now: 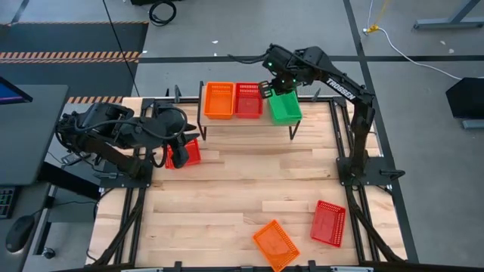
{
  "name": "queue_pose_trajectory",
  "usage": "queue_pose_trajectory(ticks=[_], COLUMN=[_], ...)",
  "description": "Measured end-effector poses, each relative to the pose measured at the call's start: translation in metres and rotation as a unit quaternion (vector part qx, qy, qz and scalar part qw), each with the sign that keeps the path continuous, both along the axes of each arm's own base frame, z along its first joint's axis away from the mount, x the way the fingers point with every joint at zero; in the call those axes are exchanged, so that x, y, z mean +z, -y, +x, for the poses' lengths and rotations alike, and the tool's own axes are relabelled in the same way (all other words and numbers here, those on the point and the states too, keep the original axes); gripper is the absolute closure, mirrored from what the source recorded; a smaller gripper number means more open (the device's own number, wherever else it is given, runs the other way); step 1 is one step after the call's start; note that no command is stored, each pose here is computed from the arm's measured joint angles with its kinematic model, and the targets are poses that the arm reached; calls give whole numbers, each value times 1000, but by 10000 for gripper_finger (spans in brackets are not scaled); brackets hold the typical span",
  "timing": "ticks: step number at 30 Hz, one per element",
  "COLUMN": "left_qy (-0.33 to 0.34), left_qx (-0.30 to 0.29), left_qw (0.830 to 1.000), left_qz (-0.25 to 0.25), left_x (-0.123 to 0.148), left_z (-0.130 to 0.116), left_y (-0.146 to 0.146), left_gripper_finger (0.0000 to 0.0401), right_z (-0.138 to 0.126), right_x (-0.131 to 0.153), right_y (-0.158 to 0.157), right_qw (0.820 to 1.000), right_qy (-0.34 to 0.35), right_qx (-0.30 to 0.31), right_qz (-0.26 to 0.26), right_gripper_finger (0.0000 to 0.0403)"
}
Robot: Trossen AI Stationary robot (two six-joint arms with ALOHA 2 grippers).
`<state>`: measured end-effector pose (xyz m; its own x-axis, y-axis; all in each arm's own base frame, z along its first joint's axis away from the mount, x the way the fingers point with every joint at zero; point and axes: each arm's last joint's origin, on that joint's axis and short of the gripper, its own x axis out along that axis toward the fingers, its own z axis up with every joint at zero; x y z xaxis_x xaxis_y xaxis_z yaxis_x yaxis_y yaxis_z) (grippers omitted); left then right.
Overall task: Stack baskets on shelf by color
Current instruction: Stack the green bin on top of the other green bin on the shelf
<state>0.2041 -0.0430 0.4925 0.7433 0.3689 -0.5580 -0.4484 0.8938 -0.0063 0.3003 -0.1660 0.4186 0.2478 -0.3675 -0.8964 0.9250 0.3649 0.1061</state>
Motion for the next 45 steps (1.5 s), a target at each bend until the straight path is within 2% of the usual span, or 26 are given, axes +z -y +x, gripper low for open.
queue_pose_trajectory(ticks=[6,16,19,27,30,36,45], left_qy=[0,0,1,5,6,5,5], left_qx=[0,0,0,6,8,7,7], left_qw=[1000,1000,1000,1000,1000,1000,1000], left_qz=[0,-1,-1,-10,-11,-11,-11], left_x=[0,0,0,0,0,0,0], left_z=[0,0,0,0,0,0,0], left_y=[0,0,0,0,0,0,0], left_gripper_finger=[284,284,284,284,284,284,284], right_z=[-8,-10,-5,18,19,8,-19], right_x=[0,0,-5,-32,-33,-18,13], right_y=[15,21,23,31,31,25,13], right_qw=[1000,1000,1000,997,996,996,997], right_qy=[-7,-16,-19,-40,-40,-26,24], right_qx=[6,19,20,65,76,89,73], right_qz=[1,-16,-16,29,32,18,2], right_gripper_finger=[383,335,333,332,330,329,329])
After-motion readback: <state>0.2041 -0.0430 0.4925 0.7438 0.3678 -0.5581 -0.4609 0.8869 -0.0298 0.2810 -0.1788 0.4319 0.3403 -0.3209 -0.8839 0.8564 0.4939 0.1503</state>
